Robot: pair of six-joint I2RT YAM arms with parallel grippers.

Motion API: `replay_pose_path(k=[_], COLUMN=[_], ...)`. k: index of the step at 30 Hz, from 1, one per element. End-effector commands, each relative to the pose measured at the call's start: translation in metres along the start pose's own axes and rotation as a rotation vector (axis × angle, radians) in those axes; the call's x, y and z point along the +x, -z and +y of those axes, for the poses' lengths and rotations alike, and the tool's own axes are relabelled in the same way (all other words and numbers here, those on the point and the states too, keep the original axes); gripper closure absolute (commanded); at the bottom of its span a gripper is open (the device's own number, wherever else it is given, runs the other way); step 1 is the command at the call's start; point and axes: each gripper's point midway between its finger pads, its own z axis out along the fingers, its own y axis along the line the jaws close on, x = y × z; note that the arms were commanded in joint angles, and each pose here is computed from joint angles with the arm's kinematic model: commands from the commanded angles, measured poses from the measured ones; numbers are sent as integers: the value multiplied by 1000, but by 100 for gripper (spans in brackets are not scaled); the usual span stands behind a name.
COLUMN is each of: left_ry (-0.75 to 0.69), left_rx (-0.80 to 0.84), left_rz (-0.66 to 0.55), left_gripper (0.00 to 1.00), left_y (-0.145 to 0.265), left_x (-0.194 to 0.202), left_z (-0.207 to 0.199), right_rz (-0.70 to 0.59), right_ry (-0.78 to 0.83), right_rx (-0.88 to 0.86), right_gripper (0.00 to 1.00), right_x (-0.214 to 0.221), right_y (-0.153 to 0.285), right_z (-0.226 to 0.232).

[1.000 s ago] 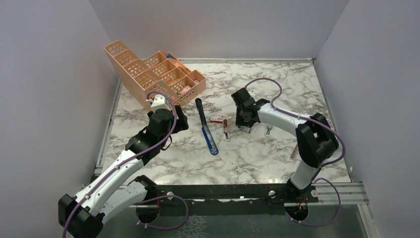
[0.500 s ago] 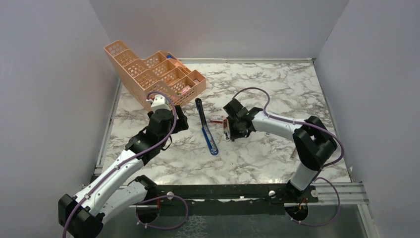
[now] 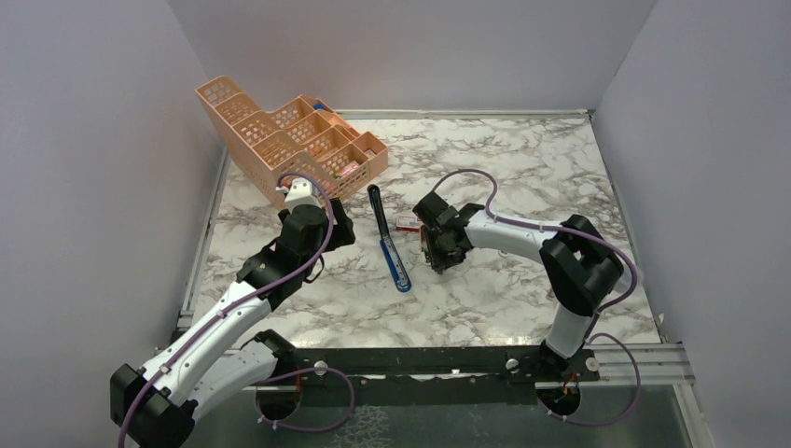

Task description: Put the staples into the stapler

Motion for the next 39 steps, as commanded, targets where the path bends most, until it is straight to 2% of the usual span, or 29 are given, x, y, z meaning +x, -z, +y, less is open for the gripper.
replay_pose_path(k=[1, 10, 16, 31, 39], left_ry=[5, 5, 4, 1, 3], left_rx=[-22, -22, -22, -18, -22], left_rz=[-1, 1, -7, 1, 1], left_gripper=[17, 17, 17, 17, 17], left_y=[-2, -3, -1, -3, -3], left_x=[2, 2, 0, 2, 2], left_z=[5, 5, 6, 4, 5], right_rz=[34, 48, 7, -3, -175], right_ry=[-44, -239, -317, -242, -208], right_rx=[85, 82, 66, 126, 48], right_gripper=[64, 66, 72, 81, 81], right_x=[4, 8, 1, -1, -45], right_y=[1, 0, -4, -2, 30], right_z=[-8, 1, 6, -7, 6])
